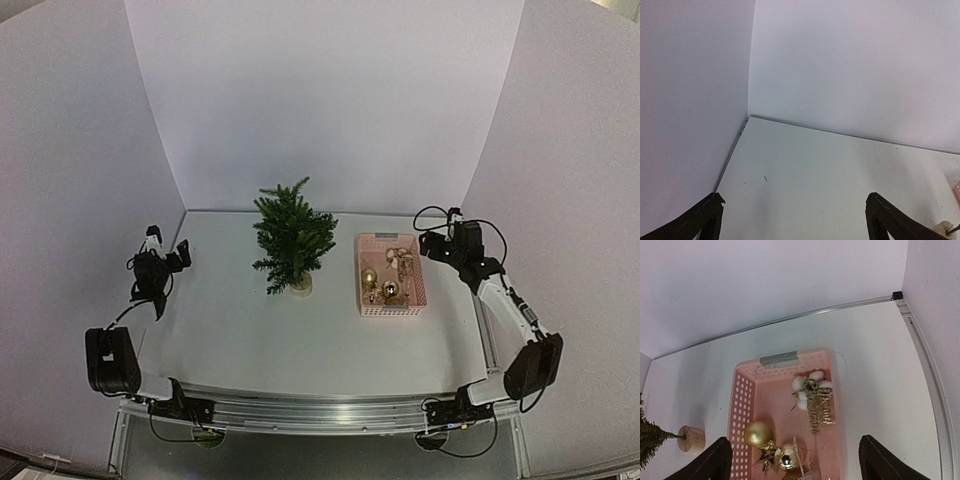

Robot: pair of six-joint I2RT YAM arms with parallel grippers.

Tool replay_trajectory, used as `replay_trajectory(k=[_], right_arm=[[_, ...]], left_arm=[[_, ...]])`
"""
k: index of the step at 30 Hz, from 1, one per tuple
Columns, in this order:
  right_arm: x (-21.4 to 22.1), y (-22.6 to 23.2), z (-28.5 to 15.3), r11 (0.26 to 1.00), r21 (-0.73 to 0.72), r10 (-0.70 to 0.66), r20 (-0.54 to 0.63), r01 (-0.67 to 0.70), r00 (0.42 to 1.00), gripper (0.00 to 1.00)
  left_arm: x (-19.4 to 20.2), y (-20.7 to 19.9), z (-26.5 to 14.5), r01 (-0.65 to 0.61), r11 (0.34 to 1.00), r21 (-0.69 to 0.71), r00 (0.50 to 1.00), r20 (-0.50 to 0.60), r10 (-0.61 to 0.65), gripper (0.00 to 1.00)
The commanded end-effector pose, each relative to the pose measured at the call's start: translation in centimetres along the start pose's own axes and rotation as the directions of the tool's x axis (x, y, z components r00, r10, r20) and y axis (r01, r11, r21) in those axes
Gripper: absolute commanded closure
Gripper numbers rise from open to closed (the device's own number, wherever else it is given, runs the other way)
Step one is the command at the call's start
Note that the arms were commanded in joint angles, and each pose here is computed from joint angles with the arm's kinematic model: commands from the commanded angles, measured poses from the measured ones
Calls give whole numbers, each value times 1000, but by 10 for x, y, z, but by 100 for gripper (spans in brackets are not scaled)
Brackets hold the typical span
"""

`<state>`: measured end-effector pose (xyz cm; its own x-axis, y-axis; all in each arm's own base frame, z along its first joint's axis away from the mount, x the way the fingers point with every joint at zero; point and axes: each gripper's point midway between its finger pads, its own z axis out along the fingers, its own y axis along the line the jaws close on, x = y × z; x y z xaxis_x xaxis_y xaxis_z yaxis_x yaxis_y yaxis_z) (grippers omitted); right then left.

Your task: Decorate the small christmas tree

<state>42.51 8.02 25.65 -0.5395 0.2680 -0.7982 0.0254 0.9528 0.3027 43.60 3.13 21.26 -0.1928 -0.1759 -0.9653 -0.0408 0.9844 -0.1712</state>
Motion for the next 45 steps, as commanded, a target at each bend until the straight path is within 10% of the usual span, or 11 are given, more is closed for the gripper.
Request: replay_trajectory(k=[1, 11, 26, 45], right_arm=[[64, -1, 14, 984, 176, 58, -298, -5, 953, 17], [121, 1, 68, 968, 250, 113, -495, 16, 862, 24], [139, 0, 97, 971, 218, 46, -561, 94, 827, 100], [27, 75, -5, 983, -132, -171, -384, 129, 907, 100]], left_arm=[[-45, -42, -7, 64, 978, 198, 997, 30, -71, 0], [-25, -74, -9, 127, 942, 312, 986, -140, -86, 0], [-29, -80, -8, 122, 936, 331, 988, -127, -84, 0], [-41, -103, -14, 145, 880, 453, 986, -144, -88, 0]])
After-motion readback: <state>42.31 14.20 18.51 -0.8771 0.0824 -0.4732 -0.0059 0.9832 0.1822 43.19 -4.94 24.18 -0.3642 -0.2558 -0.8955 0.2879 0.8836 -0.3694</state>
